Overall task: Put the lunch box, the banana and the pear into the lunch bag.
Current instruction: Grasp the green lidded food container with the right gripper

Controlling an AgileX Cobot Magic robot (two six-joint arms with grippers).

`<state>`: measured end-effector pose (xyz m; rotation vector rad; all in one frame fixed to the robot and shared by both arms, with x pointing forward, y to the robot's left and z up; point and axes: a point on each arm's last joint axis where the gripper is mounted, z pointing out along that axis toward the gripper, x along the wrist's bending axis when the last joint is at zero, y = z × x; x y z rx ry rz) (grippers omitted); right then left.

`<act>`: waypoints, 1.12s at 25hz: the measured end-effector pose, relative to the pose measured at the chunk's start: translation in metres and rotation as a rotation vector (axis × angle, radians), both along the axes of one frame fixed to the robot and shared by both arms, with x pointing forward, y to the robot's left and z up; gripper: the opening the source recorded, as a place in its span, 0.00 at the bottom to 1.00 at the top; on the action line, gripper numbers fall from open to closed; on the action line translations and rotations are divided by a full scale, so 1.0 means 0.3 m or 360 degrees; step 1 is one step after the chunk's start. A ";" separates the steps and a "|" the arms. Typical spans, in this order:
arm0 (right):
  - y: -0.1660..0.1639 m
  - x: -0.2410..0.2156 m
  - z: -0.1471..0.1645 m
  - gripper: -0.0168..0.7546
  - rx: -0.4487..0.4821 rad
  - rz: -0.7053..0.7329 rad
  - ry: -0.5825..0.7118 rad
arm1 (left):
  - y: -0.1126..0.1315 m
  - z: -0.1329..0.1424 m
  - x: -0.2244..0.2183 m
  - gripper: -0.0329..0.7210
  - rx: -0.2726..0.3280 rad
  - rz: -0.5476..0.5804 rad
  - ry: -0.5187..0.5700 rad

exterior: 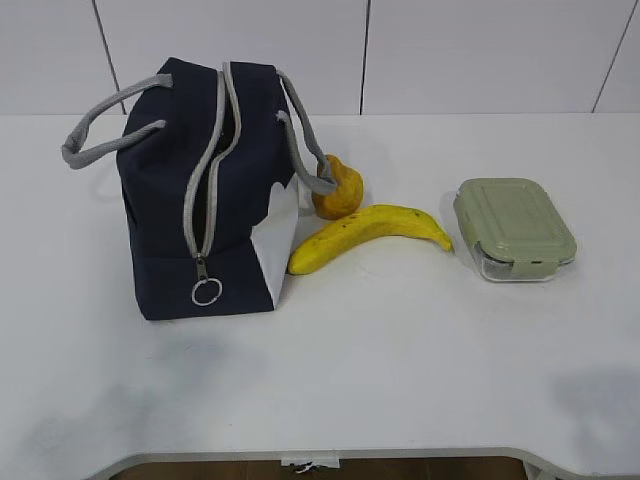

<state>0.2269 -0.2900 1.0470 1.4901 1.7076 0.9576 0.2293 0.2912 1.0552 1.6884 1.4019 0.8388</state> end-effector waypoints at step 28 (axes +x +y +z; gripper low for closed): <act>0.001 0.090 0.049 0.68 0.0071 -0.0041 0.0173 | -0.001 0.000 0.000 0.36 -0.0004 -0.0003 0.0000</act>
